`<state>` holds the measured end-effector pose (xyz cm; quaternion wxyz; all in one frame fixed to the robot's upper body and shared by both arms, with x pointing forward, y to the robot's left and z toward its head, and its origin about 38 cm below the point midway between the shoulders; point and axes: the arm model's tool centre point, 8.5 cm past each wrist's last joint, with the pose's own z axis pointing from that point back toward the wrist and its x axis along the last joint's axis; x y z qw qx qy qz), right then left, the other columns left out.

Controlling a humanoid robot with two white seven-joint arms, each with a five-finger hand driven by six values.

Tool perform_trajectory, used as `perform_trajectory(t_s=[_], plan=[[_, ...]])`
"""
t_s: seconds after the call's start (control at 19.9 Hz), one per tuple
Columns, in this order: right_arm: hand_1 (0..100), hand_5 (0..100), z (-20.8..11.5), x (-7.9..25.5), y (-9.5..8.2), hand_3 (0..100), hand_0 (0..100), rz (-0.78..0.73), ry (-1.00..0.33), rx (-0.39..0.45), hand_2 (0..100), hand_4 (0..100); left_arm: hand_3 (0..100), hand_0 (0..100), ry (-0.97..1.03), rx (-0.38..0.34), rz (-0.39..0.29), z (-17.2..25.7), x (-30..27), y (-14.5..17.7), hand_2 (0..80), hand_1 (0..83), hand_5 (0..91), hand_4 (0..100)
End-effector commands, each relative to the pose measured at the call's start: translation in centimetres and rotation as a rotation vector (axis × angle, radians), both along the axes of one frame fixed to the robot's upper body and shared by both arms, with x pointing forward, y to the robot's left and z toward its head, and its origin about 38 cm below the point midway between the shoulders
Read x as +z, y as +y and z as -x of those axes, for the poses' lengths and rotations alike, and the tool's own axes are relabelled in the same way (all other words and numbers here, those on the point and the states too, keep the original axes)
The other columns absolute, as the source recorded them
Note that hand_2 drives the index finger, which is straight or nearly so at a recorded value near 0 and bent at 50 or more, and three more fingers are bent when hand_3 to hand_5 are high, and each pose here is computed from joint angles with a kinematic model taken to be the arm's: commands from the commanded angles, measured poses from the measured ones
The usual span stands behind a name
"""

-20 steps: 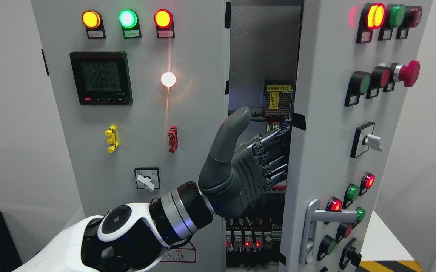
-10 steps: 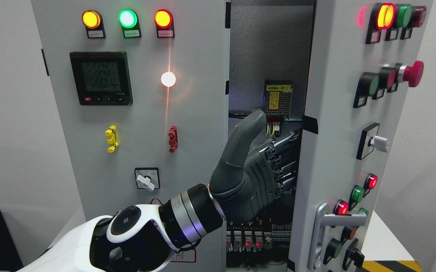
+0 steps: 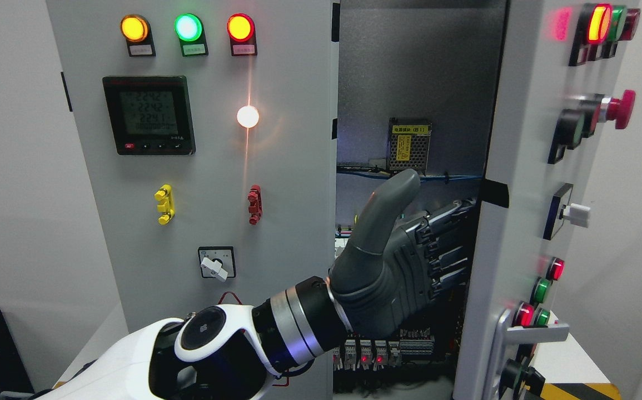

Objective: Open door with both hands
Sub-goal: 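Pull the push-button door outward with the left hand, swinging it open, then push the push-button door farther open with the left hand and forearm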

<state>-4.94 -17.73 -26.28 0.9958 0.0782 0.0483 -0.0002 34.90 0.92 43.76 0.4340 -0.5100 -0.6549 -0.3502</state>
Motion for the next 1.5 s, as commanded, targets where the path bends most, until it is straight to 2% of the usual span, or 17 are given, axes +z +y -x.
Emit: perform_trajectory(t_s=[0.0, 0.1, 0.55, 0.9, 1.15, 1.45], plan=[[0, 0, 0.0, 0.0, 0.0, 0, 0, 0.000, 0.001, 0.000, 0, 0, 0, 0, 0.027, -0.078, -0.006, 1.4, -0.9, -3.0, 0.0, 0.0, 0.0, 0], [0, 0, 0.0, 0.0, 0.0, 0, 0, 0.000, -0.001, 0.000, 0, 0, 0, 0, 0.039, -0.089, -0.023, 1.5, -1.2, -3.9, 0.0, 0.0, 0.0, 0], [0, 0, 0.0, 0.0, 0.0, 0, 0, 0.000, 0.001, 0.000, 0, 0, 0, 0, 0.072, -0.151, -0.025, 2.4, -1.8, -7.8, 0.0, 0.0, 0.0, 0], [0, 0, 0.0, 0.0, 0.0, 0, 0, 0.000, -0.001, 0.000, 0, 0, 0, 0, 0.064, -0.170, -0.025, 2.8, -1.1, -9.5, 0.0, 0.0, 0.0, 0], [0, 0, 0.0, 0.0, 0.0, 0, 0, 0.000, 0.001, 0.000, 0, 0, 0, 0, 0.056, -0.209, -0.052, 4.0, -1.4, -11.6, 0.0, 0.0, 0.0, 0], [0, 0, 0.0, 0.0, 0.0, 0, 0, 0.000, 0.001, 0.000, 0, 0, 0, 0, 0.052, -0.221, -0.064, 4.3, -0.9, -14.2, 0.0, 0.0, 0.0, 0]])
